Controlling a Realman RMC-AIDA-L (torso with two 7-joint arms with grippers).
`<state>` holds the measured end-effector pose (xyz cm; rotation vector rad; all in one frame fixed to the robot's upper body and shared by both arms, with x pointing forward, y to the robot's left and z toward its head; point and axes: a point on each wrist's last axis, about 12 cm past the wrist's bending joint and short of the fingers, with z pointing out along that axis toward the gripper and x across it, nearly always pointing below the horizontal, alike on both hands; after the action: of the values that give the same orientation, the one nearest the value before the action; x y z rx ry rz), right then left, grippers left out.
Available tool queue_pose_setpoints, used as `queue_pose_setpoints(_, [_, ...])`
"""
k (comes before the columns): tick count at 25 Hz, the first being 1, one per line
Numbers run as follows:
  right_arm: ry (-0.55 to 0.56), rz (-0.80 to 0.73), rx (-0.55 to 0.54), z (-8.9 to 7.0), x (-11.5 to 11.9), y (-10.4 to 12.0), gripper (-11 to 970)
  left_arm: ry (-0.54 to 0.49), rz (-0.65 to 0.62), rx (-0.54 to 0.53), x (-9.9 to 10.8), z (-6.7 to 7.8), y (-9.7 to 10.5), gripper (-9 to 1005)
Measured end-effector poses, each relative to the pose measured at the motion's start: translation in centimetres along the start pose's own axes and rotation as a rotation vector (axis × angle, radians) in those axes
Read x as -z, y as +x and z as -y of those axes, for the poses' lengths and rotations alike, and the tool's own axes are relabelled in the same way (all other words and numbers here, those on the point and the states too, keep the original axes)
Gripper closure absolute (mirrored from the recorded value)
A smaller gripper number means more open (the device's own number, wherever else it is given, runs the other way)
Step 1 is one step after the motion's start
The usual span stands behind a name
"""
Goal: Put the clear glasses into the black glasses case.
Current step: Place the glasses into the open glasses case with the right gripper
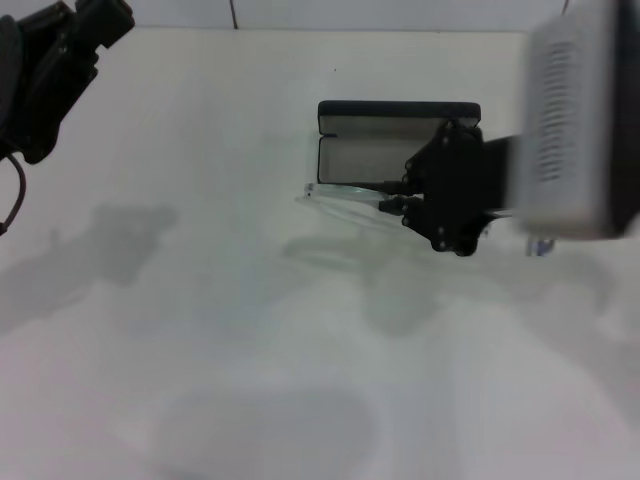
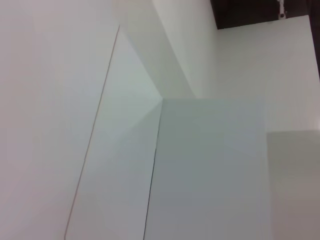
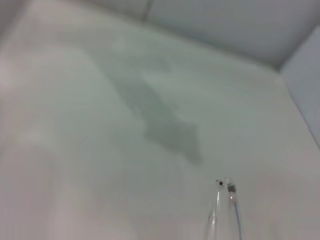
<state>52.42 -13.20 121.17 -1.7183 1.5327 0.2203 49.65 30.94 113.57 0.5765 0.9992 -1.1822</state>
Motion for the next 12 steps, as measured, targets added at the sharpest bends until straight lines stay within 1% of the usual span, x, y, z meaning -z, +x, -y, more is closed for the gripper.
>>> queue_pose_setpoints(1, [0.024,-0.067,0.024,0.1,-0.6,-0.6,892,-0.002,0.000,-0.004,0.0,0.0,0.0,934])
queue_pose_setpoints(4, [0.087,-0.182,0.083,0.3,-2.1,-1.6,891,-0.010,-0.001,-0.008,0.2,0.1,0.2,934])
queue_pose_setpoints(6, [0.124,-0.223,0.105,0.7,-2.8,-1.8,891,-0.015,-0.002,-0.010,0.3,0.2,0.4,934])
queue_pose_setpoints(9, [0.157,-0.267,0.132,1.1,-3.9,-1.6,890,-0.024,-0.005,-0.012,0.3,0.2,0.5,933])
queue_pose_setpoints(10, [0.157,-0.267,0.132,1.1,-3.9,-1.6,890,-0.026,-0.006,-0.011,0.3,0.2,0.5,933])
queue_pose_setpoints(11, [0.174,-0.295,0.148,1.3,-4.7,-1.3,889,-0.027,-0.006,-0.011,0.3,0.2,0.6,933])
queue_pose_setpoints(12, [0.177,-0.308,0.154,1.4,-5.0,-1.2,889,-0.027,-0.006,-0.011,0.3,0.2,0.6,933])
